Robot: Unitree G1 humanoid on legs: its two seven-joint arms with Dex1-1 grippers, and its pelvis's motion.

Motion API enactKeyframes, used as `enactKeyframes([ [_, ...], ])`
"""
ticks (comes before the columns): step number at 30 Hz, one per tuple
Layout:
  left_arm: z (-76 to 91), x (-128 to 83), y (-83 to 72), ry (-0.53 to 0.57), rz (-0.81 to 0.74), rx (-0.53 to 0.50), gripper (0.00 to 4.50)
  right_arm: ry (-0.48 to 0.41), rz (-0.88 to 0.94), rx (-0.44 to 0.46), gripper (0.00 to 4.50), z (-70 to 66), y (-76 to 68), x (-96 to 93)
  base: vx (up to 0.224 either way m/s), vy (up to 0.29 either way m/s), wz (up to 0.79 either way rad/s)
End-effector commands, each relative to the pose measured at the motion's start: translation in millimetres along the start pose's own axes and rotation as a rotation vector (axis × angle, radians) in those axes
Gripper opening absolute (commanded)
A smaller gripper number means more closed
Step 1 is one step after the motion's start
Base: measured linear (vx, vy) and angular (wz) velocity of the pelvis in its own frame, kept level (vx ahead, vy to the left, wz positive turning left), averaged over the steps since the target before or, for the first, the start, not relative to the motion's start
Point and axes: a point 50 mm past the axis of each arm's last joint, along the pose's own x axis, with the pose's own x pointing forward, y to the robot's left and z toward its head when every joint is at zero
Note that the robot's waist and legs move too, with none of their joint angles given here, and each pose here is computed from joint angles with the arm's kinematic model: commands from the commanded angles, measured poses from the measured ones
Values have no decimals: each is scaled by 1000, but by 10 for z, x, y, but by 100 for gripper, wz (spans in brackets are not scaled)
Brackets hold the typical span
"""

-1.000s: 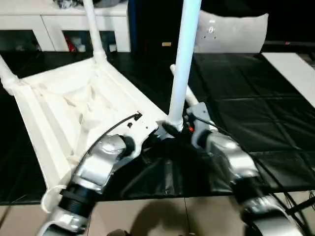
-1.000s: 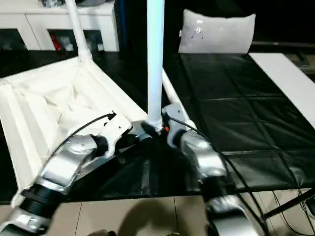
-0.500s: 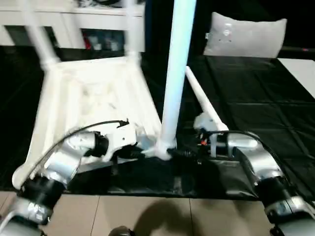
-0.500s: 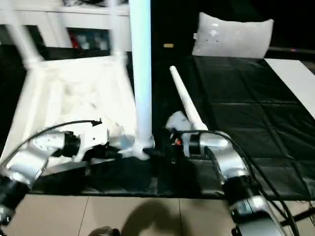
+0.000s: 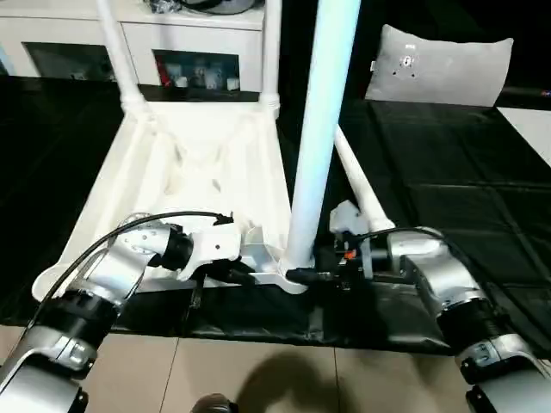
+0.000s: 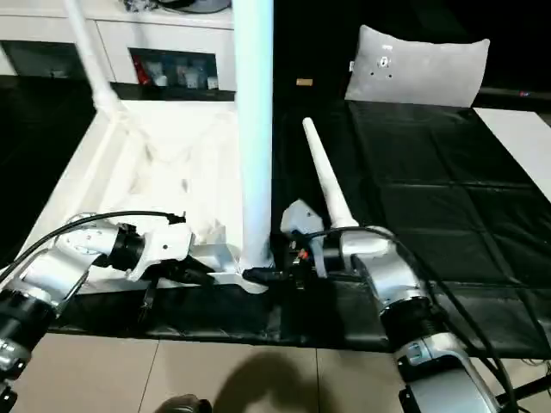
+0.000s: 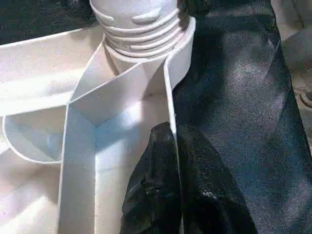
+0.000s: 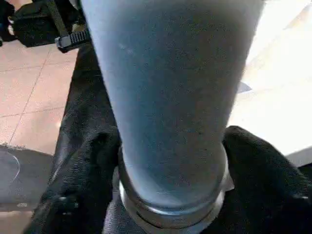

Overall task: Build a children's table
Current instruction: Rotate leg to tighten

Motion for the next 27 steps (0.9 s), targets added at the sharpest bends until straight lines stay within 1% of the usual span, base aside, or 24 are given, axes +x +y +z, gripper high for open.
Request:
enactKeyframes([
  [1,-8,139,-86,45,-110,45,0,13,11,-21,312,5,-2,-8,0,0,0],
  [2,-17,136,-82,48,-110,46,0,16,13,-19,312,-2,-1,-8,0,0,0],
  [5,-26,131,-78,48,-110,46,0,16,14,-13,282,-7,-1,-7,0,0,0],
  [8,-50,127,-79,52,-107,48,0,28,22,-14,276,-32,15,11,0,0,0],
  [14,-74,132,-104,22,-65,-5,0,24,27,2,269,-71,62,64,0,0,0],
  [15,-63,137,-101,-3,-18,-45,0,9,10,25,269,-85,78,96,0,0,0],
  [16,-57,140,-97,-9,4,-62,0,1,-2,39,269,-88,80,110,0,0,0],
  [17,-22,156,-82,-42,75,-116,0,-25,-43,87,269,-93,79,163,0,0,0],
  [19,52,192,-80,-100,163,-193,0,-45,-120,144,268,-101,68,259,0,0,0],
  [20,112,228,-89,-134,222,-245,0,-47,-187,173,268,-120,51,337,0,0,0],
  [21,131,242,-92,-141,240,-259,0,-45,-211,179,268,-128,44,360,0,0,0],
  [23,194,291,-103,-155,296,-301,0,-58,-280,227,268,-138,18,445,0,0,0],
  [24,194,291,-103,-155,296,-301,0,-58,-280,227,267,-138,18,445,0,0,0],
  [25,288,361,-84,-180,378,-366,0,-81,-373,284,267,-118,-33,542,0,0,0],
  [27,320,383,-67,-182,413,-385,0,-90,-404,304,267,-104,-52,575,0,0,0],
])
